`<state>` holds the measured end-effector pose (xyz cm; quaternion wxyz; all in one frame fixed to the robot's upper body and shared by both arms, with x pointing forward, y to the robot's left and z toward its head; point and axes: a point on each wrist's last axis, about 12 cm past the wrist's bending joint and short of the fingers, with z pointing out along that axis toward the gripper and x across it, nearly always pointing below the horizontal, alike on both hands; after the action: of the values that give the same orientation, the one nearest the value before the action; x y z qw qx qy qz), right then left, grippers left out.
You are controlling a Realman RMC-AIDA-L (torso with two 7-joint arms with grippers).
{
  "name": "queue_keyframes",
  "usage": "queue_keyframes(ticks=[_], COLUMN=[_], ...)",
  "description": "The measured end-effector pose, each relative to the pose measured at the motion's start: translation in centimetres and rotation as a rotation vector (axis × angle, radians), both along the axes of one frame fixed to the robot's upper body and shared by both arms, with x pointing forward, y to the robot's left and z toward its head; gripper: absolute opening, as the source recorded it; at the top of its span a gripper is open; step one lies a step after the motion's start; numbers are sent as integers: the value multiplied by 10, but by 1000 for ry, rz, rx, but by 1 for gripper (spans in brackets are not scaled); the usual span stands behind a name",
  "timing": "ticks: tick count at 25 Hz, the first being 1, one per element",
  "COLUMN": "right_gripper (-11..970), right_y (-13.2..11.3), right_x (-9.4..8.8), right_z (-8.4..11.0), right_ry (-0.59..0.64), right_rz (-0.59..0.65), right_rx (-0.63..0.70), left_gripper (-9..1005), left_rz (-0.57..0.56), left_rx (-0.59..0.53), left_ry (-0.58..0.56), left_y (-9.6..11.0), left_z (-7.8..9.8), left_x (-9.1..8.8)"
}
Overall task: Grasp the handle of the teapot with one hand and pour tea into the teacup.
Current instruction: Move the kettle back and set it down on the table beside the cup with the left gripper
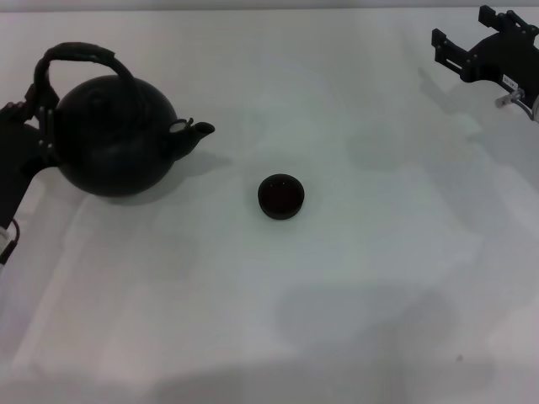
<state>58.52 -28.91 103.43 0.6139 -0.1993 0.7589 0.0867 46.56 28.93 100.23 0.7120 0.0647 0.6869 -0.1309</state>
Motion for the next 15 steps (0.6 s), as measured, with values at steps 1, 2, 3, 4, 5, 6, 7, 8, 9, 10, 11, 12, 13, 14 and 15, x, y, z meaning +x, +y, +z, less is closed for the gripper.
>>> queue_keyframes(ticks=[1,2,3,4,5,6,7,8,9,10,11,12,13,14,15], right_gripper=[828,828,828,828,828,828,828,828,828,828,828,828,827,827,827], right_y=[0,0,0,0,0,0,0,0,0,0,0,0,0,0,0], right_x=[0,0,0,0,0,0,0,0,0,0,0,0,0,0,-1], right_z=[0,0,0,0,0,0,0,0,0,0,0,0,0,0,0], right_ry=[0,0,0,0,0,0,0,0,0,-1,-1,-1,-1,-1,-1], right_rz=[0,0,-1,-1,-1,-1,-1,-1,0,0,0,0,0,0,0], right_rx=[0,0,0,1,1,1,1,1,1,1,2,2,2,2,3], left_gripper=[104,109,114,119,124,129,134,139,144,149,154,159,163,168,173], left_rz=[3,4,6,8,10,10,11,10,10,10,11,11,12,14,16], left_rx=[-2,-2,-2,-1,0,1,2,2,3,5,8,8,11,14,16], left_ry=[2,4,6,10,14,17,20,21,24,28,37,37,43,52,59], left_y=[1,2,2,3,3,3,3,3,3,3,3,3,3,4,4], left_z=[0,-1,-1,-2,-2,-2,-3,-3,-3,-3,-4,-4,-5,-6,-6], left_x=[-1,-2,-2,-3,-3,-3,-2,-2,-2,-1,0,0,1,1,1])
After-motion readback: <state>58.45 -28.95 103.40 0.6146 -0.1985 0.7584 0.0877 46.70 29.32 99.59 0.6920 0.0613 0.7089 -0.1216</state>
